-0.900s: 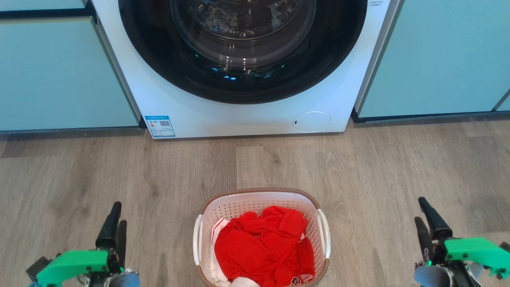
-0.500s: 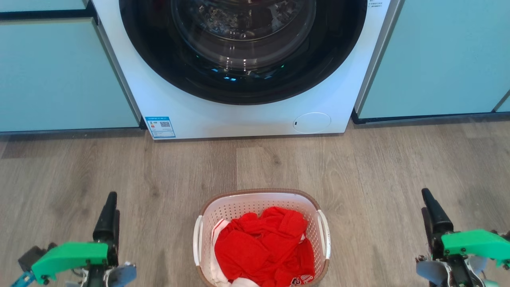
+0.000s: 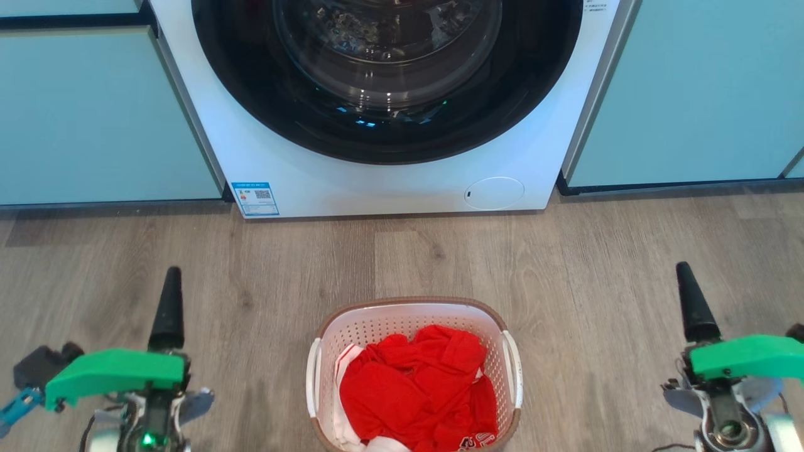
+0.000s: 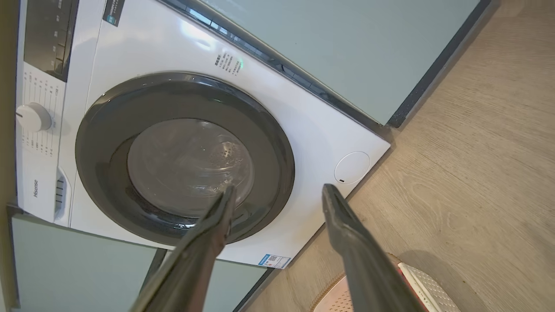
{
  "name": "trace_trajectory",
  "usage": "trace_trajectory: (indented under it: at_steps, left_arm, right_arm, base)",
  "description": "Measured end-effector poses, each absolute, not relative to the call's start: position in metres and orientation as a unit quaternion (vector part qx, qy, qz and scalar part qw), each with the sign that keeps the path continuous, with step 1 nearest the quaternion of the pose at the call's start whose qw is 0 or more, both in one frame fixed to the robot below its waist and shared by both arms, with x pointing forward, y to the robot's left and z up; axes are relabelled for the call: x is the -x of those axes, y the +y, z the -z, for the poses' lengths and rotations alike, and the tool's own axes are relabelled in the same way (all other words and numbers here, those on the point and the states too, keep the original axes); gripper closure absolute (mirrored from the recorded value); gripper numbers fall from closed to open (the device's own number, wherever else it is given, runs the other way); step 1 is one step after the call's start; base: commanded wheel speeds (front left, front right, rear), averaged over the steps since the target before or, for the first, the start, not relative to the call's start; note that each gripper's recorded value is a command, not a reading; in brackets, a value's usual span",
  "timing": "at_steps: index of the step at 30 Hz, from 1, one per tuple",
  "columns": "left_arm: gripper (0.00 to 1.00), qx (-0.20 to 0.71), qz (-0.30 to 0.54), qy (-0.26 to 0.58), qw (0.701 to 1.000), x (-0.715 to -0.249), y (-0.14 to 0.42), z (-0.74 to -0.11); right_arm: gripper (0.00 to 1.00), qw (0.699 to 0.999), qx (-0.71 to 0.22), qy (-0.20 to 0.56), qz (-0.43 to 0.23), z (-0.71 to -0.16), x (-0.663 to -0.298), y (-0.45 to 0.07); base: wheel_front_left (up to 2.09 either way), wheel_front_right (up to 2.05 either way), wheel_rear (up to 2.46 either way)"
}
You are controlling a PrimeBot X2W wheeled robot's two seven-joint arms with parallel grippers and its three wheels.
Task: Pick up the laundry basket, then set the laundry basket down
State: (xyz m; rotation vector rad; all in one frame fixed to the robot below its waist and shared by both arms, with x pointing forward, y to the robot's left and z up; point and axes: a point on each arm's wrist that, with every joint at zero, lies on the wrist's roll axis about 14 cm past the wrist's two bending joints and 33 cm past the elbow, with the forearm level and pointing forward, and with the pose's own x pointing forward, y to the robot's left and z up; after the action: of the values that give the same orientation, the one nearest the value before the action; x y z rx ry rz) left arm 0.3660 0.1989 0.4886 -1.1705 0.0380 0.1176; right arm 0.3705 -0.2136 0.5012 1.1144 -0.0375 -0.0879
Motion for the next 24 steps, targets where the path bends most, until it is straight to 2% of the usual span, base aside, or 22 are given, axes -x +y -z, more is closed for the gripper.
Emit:
trace_trajectory:
  at_steps: [7,17,24]
  left_arm:
    - [0.0,0.491,-0.034,0.016,0.87,-0.372,0.182,-0.505]
    - [0.0,0.388,-0.021,0.024,0.921,-0.373,0.16,-0.511]
    - [0.0,0.302,-0.027,0.022,0.953,-0.378,0.15,-0.519]
  right_arm:
    - [0.0,0.891,-0.454,-0.028,0.011,-0.518,-0.376,-0.199]
    - [0.0,0.936,-0.348,-0.045,-0.027,-0.538,-0.382,-0.18]
    - [0.0,0.955,-0.282,-0.074,-0.055,-0.561,-0.392,-0.166]
  base:
    - [0.0,0.0,0.0]
    - [0.0,0.0,0.0]
    - [0.0,0.0,0.0]
